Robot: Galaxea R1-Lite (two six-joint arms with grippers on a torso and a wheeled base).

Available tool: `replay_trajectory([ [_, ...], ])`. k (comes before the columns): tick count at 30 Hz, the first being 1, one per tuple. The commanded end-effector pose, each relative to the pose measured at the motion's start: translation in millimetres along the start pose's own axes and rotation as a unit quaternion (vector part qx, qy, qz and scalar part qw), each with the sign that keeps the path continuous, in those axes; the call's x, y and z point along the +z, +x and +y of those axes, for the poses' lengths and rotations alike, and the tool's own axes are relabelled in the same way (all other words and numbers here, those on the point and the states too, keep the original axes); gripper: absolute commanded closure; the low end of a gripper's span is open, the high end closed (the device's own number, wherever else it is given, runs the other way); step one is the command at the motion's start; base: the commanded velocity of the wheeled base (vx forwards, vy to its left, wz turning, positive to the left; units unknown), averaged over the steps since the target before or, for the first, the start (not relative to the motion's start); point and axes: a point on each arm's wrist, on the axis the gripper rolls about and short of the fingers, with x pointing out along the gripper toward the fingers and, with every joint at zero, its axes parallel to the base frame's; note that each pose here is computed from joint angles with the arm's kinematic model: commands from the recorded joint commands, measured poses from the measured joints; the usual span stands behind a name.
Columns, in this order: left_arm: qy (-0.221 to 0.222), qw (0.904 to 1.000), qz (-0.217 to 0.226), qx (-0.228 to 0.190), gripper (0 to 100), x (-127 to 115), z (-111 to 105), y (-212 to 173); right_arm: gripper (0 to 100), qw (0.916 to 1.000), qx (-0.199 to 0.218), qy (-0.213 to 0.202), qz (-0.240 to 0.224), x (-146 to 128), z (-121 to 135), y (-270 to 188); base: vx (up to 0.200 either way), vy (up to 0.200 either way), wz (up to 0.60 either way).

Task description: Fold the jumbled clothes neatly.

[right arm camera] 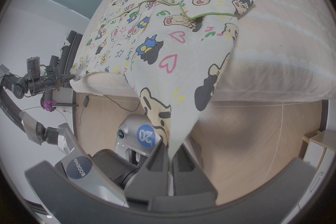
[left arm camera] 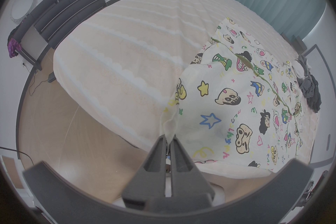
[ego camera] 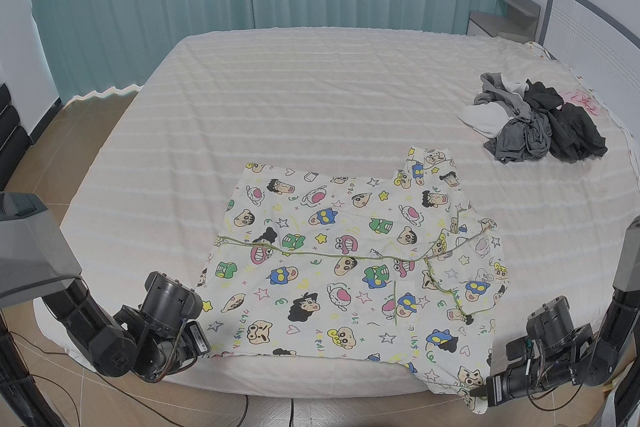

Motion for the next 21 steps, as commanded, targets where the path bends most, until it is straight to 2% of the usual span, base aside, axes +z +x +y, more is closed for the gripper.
replay_trajectory([
  [1, 0.008, 0.9999, 0.01, 0.009, 100, -6.6, 6.1, -1.4, 100, 0.9998, 0.021, -0.003, -0.005, -5.3, 3.0, -16.6, 0.0, 0.0, 0.0],
  [12, 0.041, 0.9988, 0.024, 0.012, 100, -19.2, 11.4, -7.5, 100, 0.9994, 0.01, 0.001, 0.035, -17.0, 1.7, -25.3, 0.0, 0.0, 0.0],
  [16, 0.045, 0.9986, 0.026, -0.011, 100, -20.6, 11.2, -19.4, 100, 0.9982, 0.001, 0.008, 0.06, -22.3, -0.1, -25.4, 0.0, 0.0, 0.0],
  [21, 0.055, 0.9974, 0.047, 0.003, 100, -23.8, 14.8, -20.3, 100, 0.997, -0.006, 0.016, 0.076, -24.6, -2.5, -24.1, 0.0, 0.0, 0.0],
])
